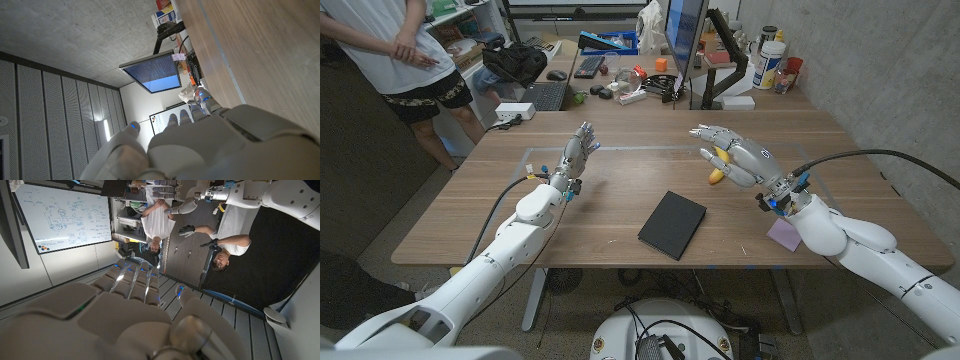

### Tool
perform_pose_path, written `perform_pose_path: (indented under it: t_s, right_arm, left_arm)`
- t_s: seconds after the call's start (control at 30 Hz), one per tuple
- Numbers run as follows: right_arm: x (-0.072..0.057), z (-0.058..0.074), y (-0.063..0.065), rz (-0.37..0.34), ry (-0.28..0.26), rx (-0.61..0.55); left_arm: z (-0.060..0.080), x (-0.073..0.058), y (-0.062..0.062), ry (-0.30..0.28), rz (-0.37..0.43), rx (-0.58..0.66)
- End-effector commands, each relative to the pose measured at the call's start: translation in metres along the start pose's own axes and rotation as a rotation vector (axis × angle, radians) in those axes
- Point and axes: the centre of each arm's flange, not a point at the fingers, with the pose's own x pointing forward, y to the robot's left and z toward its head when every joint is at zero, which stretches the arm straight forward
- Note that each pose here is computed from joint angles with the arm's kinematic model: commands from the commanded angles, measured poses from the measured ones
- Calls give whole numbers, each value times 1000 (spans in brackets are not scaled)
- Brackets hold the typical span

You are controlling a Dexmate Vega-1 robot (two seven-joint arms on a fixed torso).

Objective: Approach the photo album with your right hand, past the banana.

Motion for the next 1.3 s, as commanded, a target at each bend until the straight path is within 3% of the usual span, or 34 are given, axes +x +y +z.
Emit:
perform_pose_path:
  t_s: [0.03,1.3]
  right_arm:
    - [1,3,6,45,-18,-10]
    - [5,10,25,146,-41,-34]
  left_arm:
    - [-1,1,-1,4,0,0]
    - [-3,-1,-2,8,0,2]
